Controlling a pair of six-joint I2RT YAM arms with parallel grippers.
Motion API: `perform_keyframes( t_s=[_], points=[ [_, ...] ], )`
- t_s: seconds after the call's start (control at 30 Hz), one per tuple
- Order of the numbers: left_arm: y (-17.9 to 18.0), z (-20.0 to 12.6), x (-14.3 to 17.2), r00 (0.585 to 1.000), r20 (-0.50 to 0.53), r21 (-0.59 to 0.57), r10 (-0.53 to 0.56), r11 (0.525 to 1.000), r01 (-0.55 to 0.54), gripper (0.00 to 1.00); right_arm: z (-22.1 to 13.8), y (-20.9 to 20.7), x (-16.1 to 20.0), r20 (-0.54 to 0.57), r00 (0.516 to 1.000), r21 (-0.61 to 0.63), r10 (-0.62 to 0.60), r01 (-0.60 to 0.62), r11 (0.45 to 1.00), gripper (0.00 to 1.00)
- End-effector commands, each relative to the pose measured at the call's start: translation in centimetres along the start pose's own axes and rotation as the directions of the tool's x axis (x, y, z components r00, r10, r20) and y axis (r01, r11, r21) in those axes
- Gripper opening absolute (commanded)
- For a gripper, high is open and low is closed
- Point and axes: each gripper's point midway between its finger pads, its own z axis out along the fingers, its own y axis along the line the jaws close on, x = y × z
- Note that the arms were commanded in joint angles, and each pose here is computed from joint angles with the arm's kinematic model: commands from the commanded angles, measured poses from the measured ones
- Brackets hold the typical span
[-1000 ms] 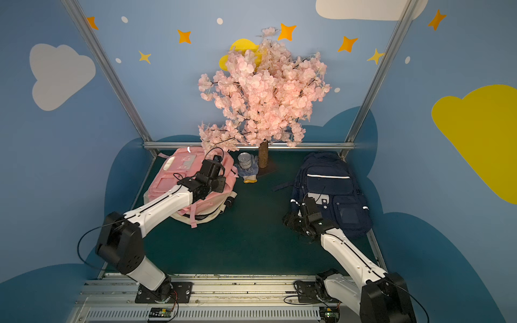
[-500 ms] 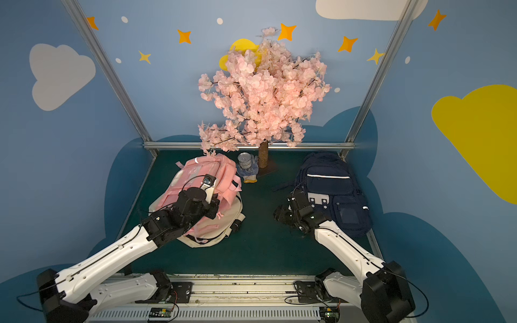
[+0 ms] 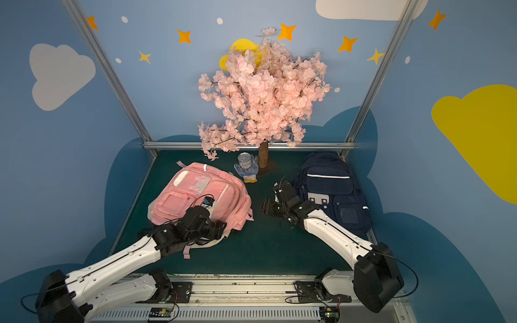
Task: Zip up the backpack
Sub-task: Move the backpack to the center of the board, then pick up the backpack from the backpack.
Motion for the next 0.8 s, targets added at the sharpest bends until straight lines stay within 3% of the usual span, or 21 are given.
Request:
perform_keyframes(
  t_s=[0.0,0.13,0.33,0.47,0.67,0.77],
  points=[
    [7.9,-1.6,2.6,0.955,-0.037,-0.274,-0.294,0.922,0.274,0.87,1.6,2.0,-1.6,0.003,0.997,-0.034,-0.080,0.080,0.996,0.65],
    [12.3,-2.4,4.1,0.873,0.010,-0.324,-0.488,0.824,0.464,0.87,4.7,3.6,-2.4,-0.047,0.993,-0.050,-0.110,0.108,0.993,0.65],
    [16.7,-2.4,4.0,0.761,0.119,-0.333,-0.638,0.696,0.636,0.88,8.2,4.7,-2.7,-0.112,0.986,-0.033,-0.121,0.118,0.992,0.65],
    [17.9,-0.4,3.8,0.693,0.111,-0.269,-0.712,0.650,0.711,0.87,9.6,6.4,-2.4,-0.128,0.982,-0.073,-0.141,0.132,0.989,0.66],
    [19.1,1.4,3.5,0.653,0.126,-0.231,-0.747,0.618,0.751,0.72,13.3,7.2,-0.8,-0.213,0.964,-0.068,-0.159,0.148,0.987,0.65],
    [20.5,1.5,3.4,0.653,0.150,-0.280,-0.743,0.602,0.748,0.58,15.2,7.7,0.3,-0.261,0.945,-0.045,-0.195,0.190,0.981,0.55]
  ],
)
